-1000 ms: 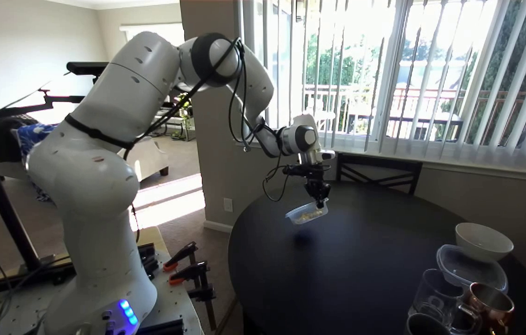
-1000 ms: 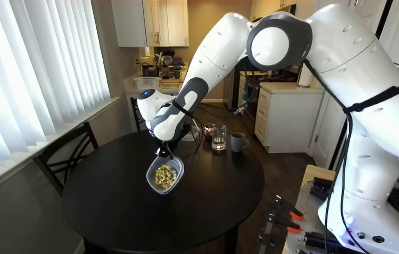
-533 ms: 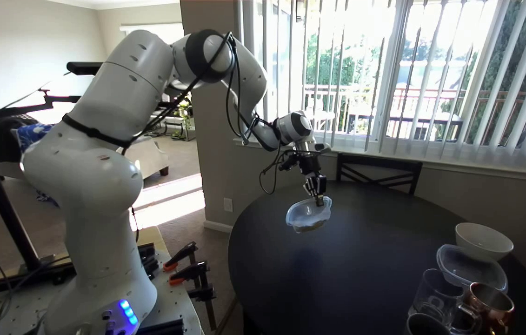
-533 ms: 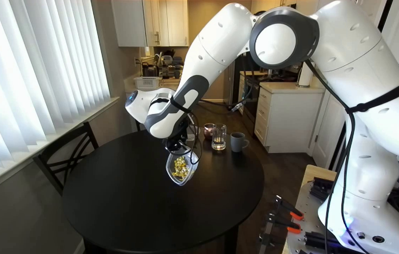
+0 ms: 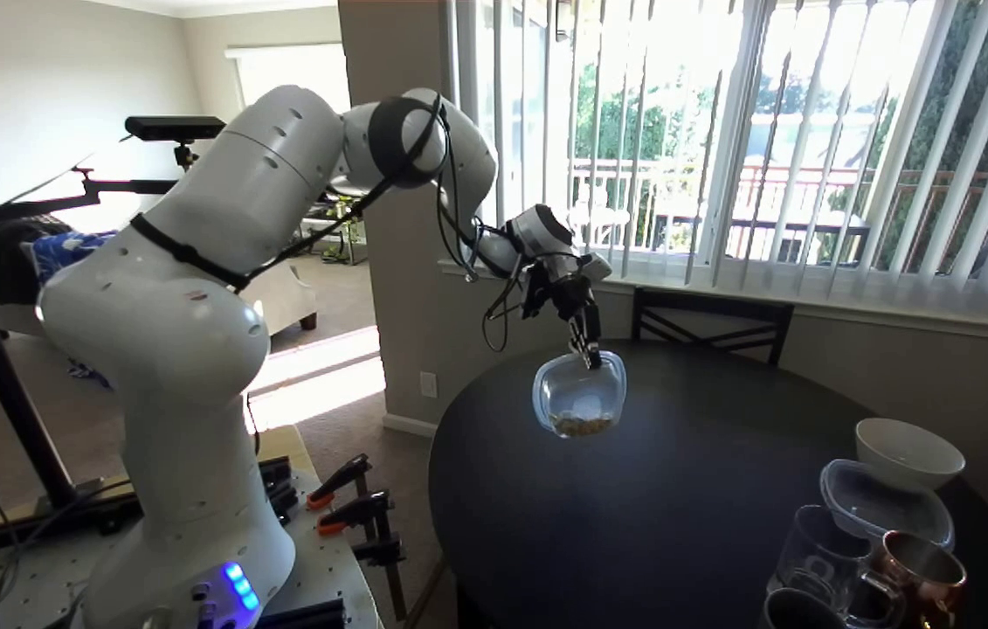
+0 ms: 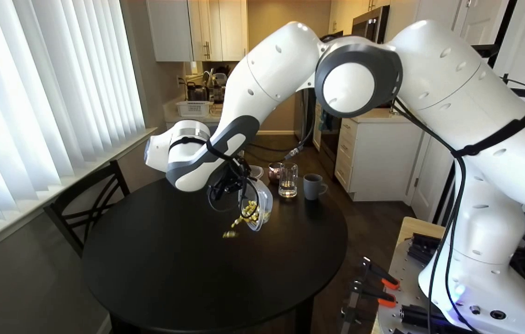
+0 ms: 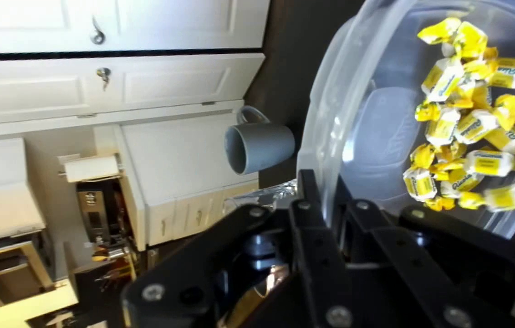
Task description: Empty the plastic bowl
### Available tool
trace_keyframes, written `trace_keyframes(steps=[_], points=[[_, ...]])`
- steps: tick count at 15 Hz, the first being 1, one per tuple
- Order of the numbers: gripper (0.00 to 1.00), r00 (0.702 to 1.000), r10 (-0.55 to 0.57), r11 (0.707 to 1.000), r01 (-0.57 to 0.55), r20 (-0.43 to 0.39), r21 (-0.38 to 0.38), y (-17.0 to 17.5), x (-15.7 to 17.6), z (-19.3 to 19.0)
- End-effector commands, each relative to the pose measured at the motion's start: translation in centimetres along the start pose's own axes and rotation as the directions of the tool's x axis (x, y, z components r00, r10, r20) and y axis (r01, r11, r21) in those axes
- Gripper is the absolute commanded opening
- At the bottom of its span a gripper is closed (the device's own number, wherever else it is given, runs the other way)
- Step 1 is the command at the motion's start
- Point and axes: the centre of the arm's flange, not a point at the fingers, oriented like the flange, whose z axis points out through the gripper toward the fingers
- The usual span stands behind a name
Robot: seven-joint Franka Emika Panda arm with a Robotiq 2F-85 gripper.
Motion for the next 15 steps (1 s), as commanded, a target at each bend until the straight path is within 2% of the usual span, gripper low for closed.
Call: trace_keyframes(steps=[1,3,7,9,15], points=[[0.02,0.997,0.063,0.982,-0.054,0.043,-0.183,-2.8,3.0,-0.5],[0.02,0.994,0.087,0.957,-0.065,0.065,-0.283,-3.7,3.2,-0.1],[0.02,0.986,0.137,0.884,-0.079,0.094,-0.461,-4.5,3.0,0.5],[0.02,0.986,0.132,0.873,-0.066,0.104,-0.482,-4.9,2.7,0.9],[0.02,0.983,0.149,0.886,-0.085,0.106,-0.456,-6.4,3.4,2.4]])
